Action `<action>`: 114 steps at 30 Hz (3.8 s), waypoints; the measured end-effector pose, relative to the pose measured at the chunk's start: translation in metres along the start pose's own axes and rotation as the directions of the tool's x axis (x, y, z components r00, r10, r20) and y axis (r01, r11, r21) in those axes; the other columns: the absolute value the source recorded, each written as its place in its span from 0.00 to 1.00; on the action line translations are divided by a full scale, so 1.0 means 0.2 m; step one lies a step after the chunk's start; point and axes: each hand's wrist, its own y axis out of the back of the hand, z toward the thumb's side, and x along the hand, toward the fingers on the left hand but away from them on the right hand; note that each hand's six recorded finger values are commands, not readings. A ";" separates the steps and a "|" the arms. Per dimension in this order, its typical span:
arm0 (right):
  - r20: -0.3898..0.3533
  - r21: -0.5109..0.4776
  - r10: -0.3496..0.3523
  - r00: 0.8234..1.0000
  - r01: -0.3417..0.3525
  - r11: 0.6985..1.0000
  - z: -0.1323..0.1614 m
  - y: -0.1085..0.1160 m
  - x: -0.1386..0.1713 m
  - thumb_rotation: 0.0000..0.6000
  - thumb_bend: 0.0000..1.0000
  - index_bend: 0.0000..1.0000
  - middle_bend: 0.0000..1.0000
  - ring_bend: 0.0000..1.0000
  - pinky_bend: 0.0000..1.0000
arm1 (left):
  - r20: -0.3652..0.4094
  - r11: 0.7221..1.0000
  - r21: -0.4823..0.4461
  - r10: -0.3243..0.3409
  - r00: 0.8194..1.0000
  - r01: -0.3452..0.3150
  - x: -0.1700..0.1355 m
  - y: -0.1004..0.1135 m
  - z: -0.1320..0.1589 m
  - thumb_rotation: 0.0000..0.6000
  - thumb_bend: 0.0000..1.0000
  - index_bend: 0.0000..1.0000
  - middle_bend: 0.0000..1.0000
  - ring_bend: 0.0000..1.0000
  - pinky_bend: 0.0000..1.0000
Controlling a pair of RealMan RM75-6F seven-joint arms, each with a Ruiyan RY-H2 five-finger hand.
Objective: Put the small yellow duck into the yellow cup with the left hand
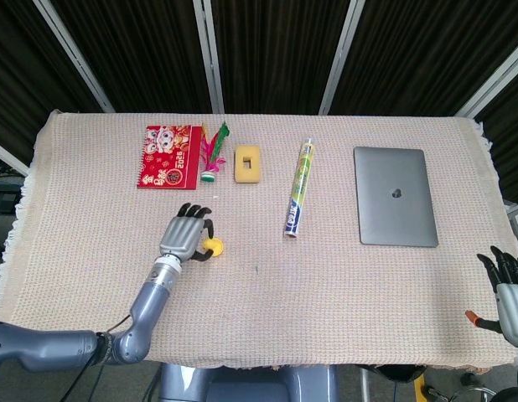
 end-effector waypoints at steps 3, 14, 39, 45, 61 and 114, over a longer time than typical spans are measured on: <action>0.000 -0.001 0.002 1.000 -0.002 1.000 0.00 0.00 0.00 1.00 0.00 0.10 0.00 0.00 0.00 | 0.003 1.000 0.003 0.001 1.000 -0.001 0.01 0.00 0.01 1.00 0.32 0.54 0.14 0.08 0.00; -0.007 -0.004 0.002 1.000 -0.002 1.000 0.01 0.00 0.00 1.00 0.00 0.10 0.00 0.00 0.00 | -0.025 1.000 -0.003 -0.015 1.000 0.014 0.05 -0.02 -0.01 1.00 0.32 0.54 0.14 0.08 0.00; -0.026 -0.010 0.003 1.000 -0.004 1.000 0.02 0.00 -0.01 1.00 0.00 0.10 0.00 0.00 0.00 | -0.046 0.998 -0.027 -0.052 0.998 0.051 0.12 -0.09 -0.01 1.00 0.32 0.55 0.15 0.08 0.00; -0.026 -0.014 0.004 1.000 -0.004 1.000 0.02 0.00 -0.01 1.00 0.00 0.10 0.00 0.00 0.00 | -0.033 0.998 -0.021 -0.052 0.998 0.051 0.12 -0.09 0.01 1.00 0.32 0.55 0.15 0.08 0.00; -0.032 -0.019 0.002 1.000 -0.003 1.000 0.02 0.00 -0.01 1.00 0.00 0.10 0.00 0.00 0.00 | -0.019 0.998 -0.019 -0.052 0.998 0.052 0.13 -0.09 0.04 1.00 0.32 0.55 0.15 0.08 0.00; -0.034 -0.024 -0.010 0.999 0.009 1.000 0.02 0.01 0.00 1.00 0.00 0.10 0.00 0.00 0.00 | -0.067 0.995 -0.085 -0.061 0.996 0.055 0.09 -0.10 -0.04 1.00 0.33 0.54 0.16 0.09 0.00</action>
